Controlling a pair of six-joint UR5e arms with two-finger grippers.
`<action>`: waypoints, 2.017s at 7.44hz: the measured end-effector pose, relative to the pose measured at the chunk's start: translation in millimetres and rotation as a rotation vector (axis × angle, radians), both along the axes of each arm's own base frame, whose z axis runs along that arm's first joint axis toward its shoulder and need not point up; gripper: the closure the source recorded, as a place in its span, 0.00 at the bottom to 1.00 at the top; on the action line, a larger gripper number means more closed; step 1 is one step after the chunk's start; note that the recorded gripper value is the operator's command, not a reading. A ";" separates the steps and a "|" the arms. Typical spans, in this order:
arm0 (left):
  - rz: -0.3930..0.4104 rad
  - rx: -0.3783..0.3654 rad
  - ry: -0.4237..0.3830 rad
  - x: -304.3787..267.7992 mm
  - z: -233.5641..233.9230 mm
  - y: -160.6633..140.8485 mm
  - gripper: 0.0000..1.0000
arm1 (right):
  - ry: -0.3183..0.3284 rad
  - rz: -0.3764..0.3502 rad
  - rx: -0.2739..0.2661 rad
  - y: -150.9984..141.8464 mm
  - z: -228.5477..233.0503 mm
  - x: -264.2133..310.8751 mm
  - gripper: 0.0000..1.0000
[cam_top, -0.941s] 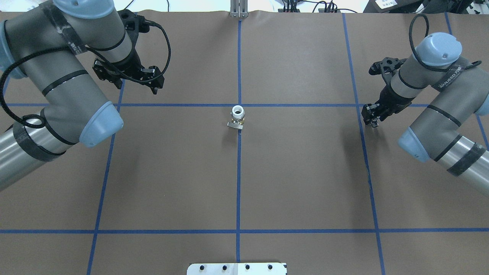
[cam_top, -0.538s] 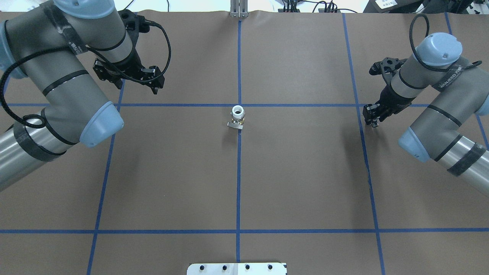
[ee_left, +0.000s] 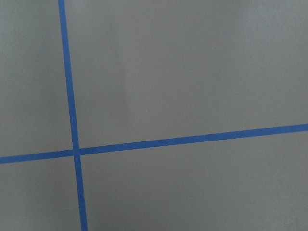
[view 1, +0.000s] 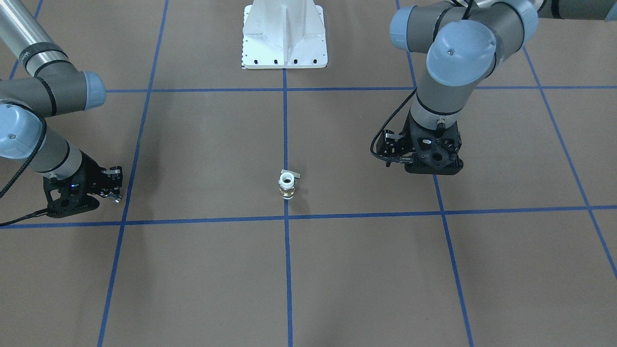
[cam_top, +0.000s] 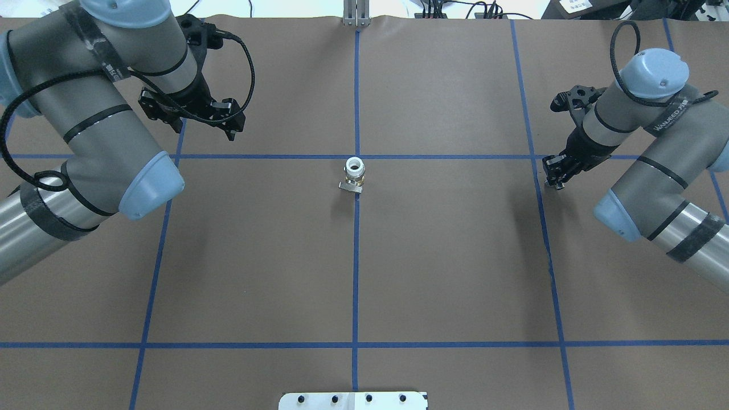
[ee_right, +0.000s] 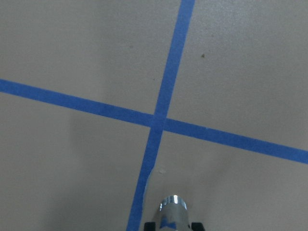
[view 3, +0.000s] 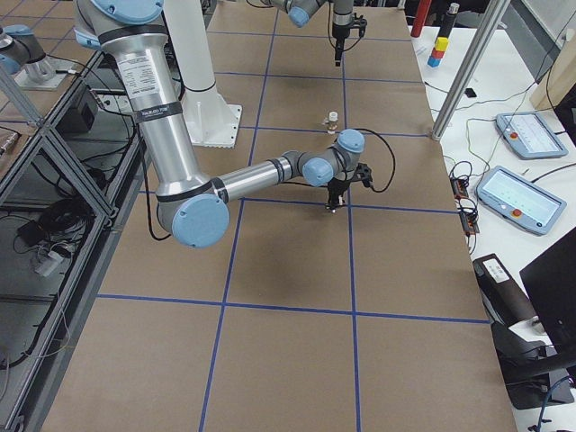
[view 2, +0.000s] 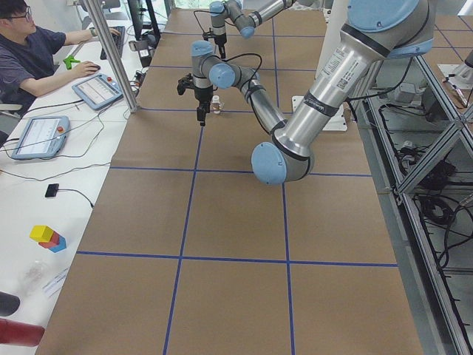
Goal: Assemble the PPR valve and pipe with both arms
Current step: 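Close the right gripper on the silver fitting and lift it, then carry the silver fitting with the right gripper above the white valve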
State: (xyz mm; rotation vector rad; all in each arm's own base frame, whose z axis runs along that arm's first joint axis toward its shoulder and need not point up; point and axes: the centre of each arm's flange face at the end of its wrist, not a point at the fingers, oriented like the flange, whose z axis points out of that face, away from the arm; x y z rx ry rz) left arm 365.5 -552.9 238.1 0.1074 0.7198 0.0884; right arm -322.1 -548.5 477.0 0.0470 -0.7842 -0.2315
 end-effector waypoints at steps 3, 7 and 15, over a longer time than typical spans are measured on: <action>0.001 0.002 0.000 -0.9 0.6 0.0 0.00 | -0.047 0.052 -0.015 -24.9 -31.7 37.7 1.00; 0.049 0.063 -0.005 -23.6 21.6 6.7 0.00 | -0.070 0.206 -0.155 -69.6 -183.0 23.2 1.00; 0.074 0.106 -0.012 -48.4 92.9 7.1 0.00 | -0.016 0.312 -0.245 -16.7 -380.1 -206.3 1.00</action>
